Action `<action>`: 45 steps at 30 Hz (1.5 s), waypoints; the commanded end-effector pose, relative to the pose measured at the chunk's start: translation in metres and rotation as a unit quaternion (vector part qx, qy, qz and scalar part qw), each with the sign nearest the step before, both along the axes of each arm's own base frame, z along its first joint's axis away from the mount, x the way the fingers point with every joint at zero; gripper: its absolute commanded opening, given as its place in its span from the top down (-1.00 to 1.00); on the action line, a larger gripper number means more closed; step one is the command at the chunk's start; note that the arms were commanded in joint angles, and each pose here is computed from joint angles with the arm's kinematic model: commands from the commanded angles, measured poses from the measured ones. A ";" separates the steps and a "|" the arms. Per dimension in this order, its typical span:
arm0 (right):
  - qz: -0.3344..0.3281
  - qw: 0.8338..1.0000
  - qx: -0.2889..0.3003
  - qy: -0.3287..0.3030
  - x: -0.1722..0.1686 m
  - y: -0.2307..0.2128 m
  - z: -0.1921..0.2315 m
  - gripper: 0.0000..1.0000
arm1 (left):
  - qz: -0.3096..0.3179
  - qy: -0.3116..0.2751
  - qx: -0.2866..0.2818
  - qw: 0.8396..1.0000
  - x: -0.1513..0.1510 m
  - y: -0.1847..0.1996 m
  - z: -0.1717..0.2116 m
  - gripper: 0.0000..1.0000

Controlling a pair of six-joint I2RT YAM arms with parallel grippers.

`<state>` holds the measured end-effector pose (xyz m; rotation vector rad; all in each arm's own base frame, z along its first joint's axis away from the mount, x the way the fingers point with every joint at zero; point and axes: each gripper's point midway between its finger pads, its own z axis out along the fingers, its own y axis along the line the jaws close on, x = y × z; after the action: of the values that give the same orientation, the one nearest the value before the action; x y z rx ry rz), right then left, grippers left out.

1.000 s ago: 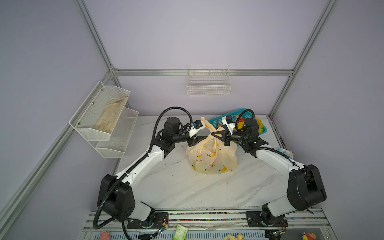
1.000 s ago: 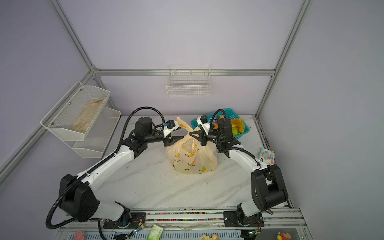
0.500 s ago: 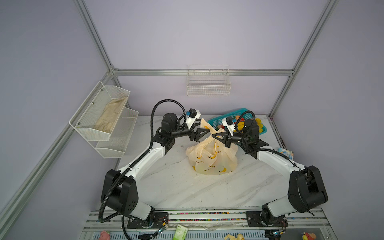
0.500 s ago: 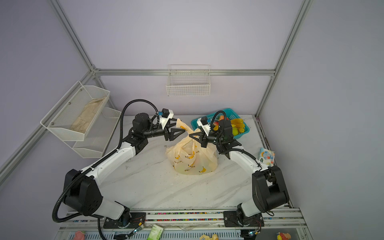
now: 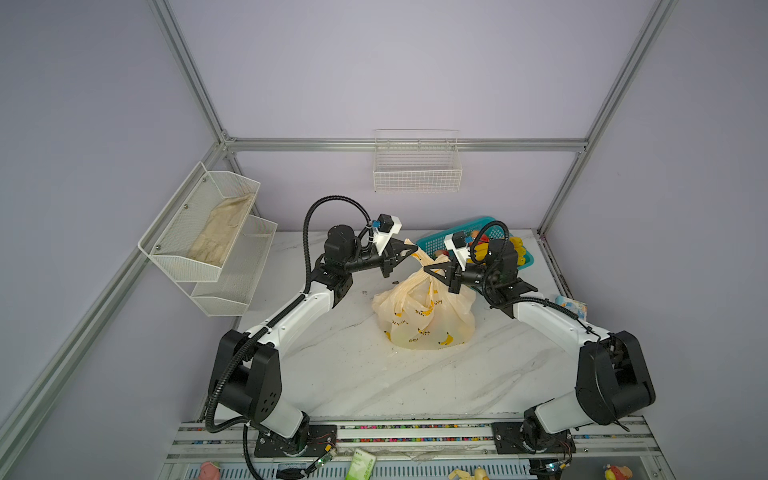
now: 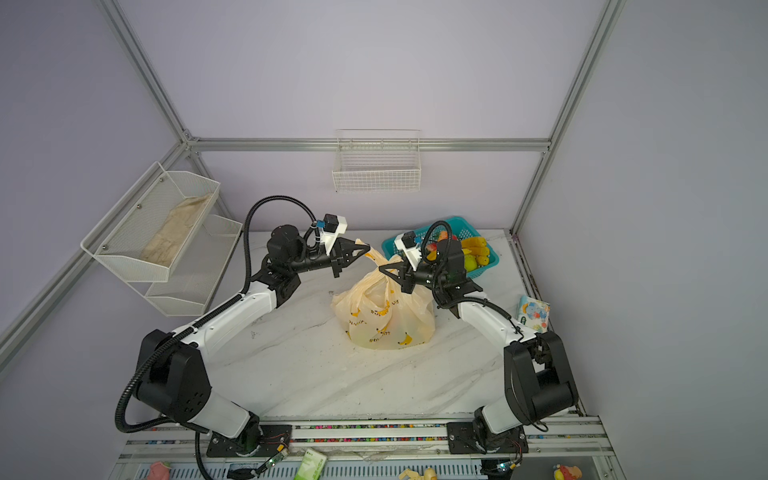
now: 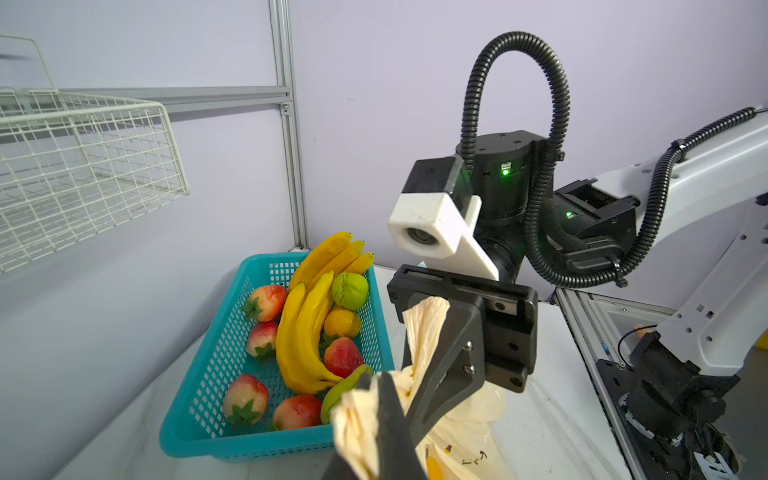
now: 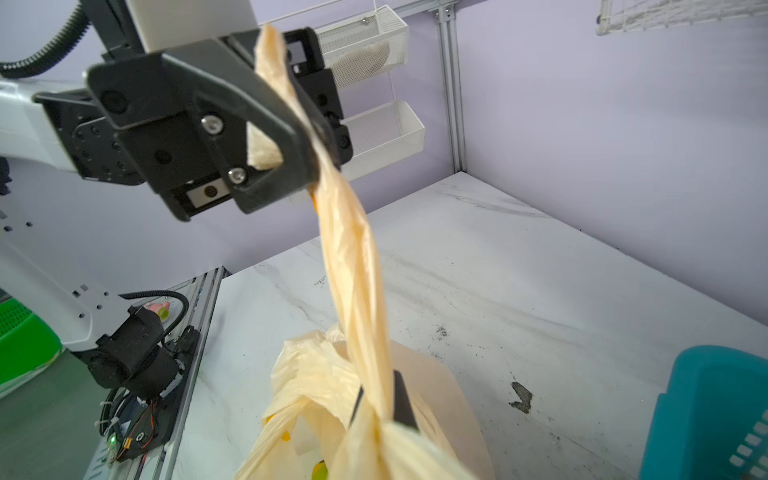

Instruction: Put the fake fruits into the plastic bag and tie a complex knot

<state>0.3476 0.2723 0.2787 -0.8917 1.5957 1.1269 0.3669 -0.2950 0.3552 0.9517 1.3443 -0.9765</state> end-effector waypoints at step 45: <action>-0.059 0.988 0.047 0.132 0.014 0.004 -0.014 -0.04 | 0.017 -0.137 0.114 0.984 -0.017 -0.025 -0.097 1.00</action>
<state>0.3670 0.2751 0.2622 -0.5621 1.7745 1.2768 0.3495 -0.3168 0.2424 1.1737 1.3068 -0.6555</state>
